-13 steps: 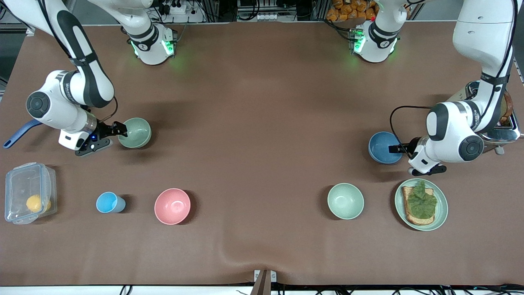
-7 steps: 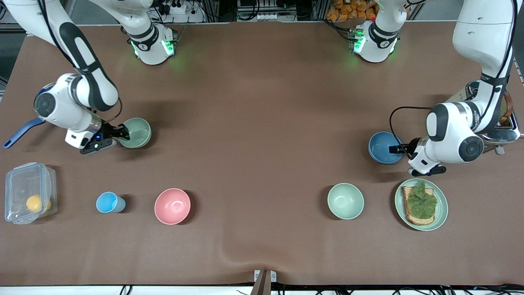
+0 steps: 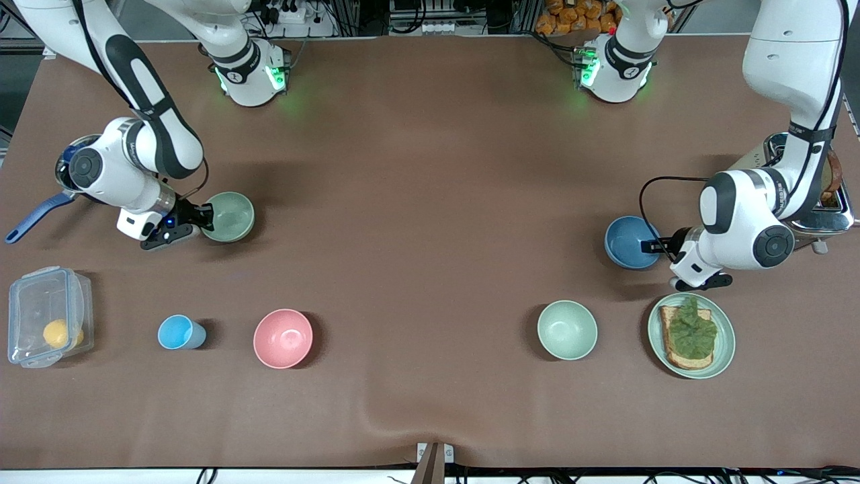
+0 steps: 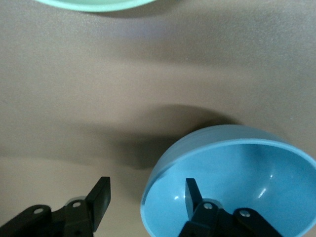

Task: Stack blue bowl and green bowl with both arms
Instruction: 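Slide the green bowl with the right gripper toward the table middle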

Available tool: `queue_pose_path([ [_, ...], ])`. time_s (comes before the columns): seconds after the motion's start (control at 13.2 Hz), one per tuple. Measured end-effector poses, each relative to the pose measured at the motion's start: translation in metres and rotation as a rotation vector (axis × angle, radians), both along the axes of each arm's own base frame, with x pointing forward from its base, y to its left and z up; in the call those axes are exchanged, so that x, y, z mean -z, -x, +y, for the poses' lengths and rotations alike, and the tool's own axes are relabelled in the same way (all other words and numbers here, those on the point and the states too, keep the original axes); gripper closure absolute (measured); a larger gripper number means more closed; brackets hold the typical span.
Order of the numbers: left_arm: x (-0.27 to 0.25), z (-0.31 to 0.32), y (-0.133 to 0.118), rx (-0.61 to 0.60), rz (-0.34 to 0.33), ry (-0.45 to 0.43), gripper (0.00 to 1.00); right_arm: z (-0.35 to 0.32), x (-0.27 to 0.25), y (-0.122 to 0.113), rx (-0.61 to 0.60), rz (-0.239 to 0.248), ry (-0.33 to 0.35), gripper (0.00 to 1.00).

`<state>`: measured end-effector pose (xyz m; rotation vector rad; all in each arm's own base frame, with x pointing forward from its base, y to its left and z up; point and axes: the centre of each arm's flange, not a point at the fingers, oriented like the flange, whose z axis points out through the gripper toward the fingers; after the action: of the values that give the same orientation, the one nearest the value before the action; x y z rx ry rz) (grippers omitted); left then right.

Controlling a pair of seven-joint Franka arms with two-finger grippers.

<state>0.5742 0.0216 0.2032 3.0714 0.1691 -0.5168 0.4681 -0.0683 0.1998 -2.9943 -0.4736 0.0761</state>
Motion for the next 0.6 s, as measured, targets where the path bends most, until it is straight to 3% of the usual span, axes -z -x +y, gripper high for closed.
queue_pose_path([
  [0.08,-0.001,0.0,-0.001,0.0,-0.002,0.0,0.36,0.0,-0.001,-0.001,0.02,0.022,-0.02,0.93],
  [0.15,-0.001,-0.001,-0.001,0.001,-0.003,0.0,0.5,0.001,-0.003,-0.003,0.056,0.049,-0.055,0.93],
  [0.23,-0.002,-0.001,-0.002,0.002,-0.004,0.001,0.57,0.001,-0.006,-0.005,0.087,0.061,-0.084,0.94],
  [0.6,-0.002,0.0,-0.002,0.0,-0.004,0.001,0.65,0.043,-0.011,-0.012,0.145,0.063,-0.179,0.94],
])
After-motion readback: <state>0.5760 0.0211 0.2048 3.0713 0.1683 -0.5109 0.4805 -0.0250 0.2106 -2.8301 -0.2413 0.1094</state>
